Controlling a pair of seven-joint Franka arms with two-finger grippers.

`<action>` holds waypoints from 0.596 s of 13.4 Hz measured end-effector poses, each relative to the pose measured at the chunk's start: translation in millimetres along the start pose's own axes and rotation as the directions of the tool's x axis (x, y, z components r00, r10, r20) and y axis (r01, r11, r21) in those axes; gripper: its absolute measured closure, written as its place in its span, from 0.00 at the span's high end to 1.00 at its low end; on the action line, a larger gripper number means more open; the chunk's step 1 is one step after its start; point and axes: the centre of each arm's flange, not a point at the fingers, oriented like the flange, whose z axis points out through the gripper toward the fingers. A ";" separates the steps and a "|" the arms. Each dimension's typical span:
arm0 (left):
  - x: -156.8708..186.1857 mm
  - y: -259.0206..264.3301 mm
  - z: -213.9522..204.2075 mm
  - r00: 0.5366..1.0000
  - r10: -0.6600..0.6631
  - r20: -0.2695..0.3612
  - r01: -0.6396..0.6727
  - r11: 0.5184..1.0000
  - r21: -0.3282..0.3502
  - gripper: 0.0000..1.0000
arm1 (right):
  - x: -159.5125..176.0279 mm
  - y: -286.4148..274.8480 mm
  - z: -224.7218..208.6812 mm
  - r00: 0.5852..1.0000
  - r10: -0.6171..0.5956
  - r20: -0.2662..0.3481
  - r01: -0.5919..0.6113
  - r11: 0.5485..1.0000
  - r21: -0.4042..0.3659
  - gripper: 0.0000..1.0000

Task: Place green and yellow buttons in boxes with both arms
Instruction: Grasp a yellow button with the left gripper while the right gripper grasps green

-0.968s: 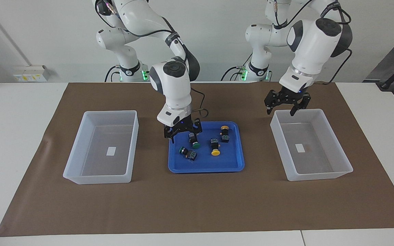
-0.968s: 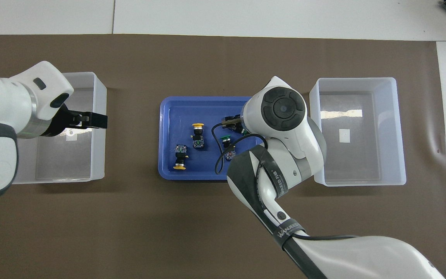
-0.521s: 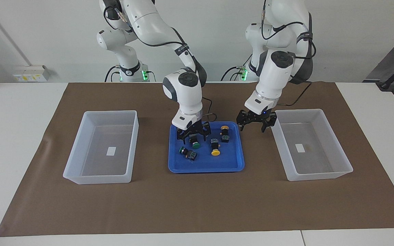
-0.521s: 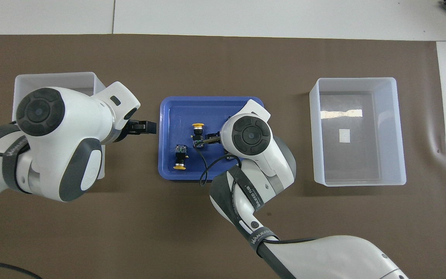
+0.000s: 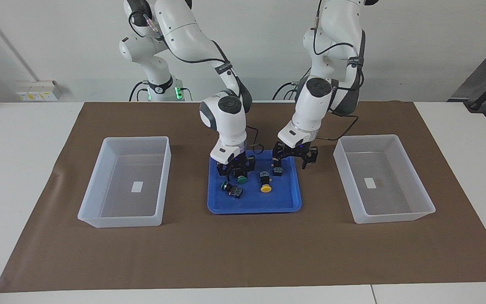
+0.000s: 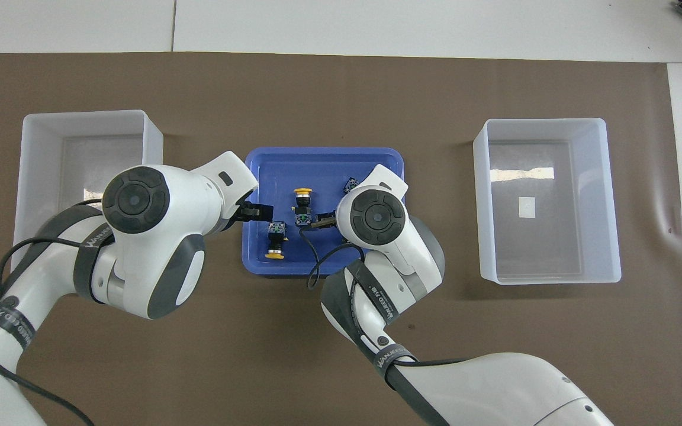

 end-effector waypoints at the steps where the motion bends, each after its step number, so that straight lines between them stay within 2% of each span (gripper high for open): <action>1: -6.5 5.8 14.8 1.000 -0.003 0.002 0.003 1.000 0.000 1.00 | 1.6 1.5 -2.7 1.000 0.003 -0.004 -0.003 1.000 0.001 0.41; 2: -11.4 12.2 27.7 1.000 -0.004 0.002 0.004 1.000 -0.001 1.00 | 3.6 4.8 -3.5 1.000 0.009 -0.002 -0.009 1.000 -0.001 0.33; 4: -16.3 22.4 45.9 1.000 -0.003 0.000 0.003 1.000 -0.004 1.00 | 10.6 12.2 -9.5 1.000 0.025 0.014 -0.025 1.000 -0.013 0.33; 5: -17.6 24.3 49.8 1.000 -0.003 0.003 0.003 1.000 -0.003 0.93 | 15.3 13.2 -19.5 0.999 0.031 0.023 -0.031 0.999 -0.017 0.33; 6: -17.7 24.7 50.3 1.000 -0.003 0.003 0.003 1.000 -0.003 0.93 | 19.8 14.1 -33.8 0.999 0.037 0.027 -0.036 0.999 -0.019 0.33; 8: -16.7 23.2 48.5 1.000 -0.007 0.000 0.007 1.000 -0.002 0.73 | 27.0 21.4 -72.2 0.997 0.068 0.028 -0.068 0.998 -0.016 0.33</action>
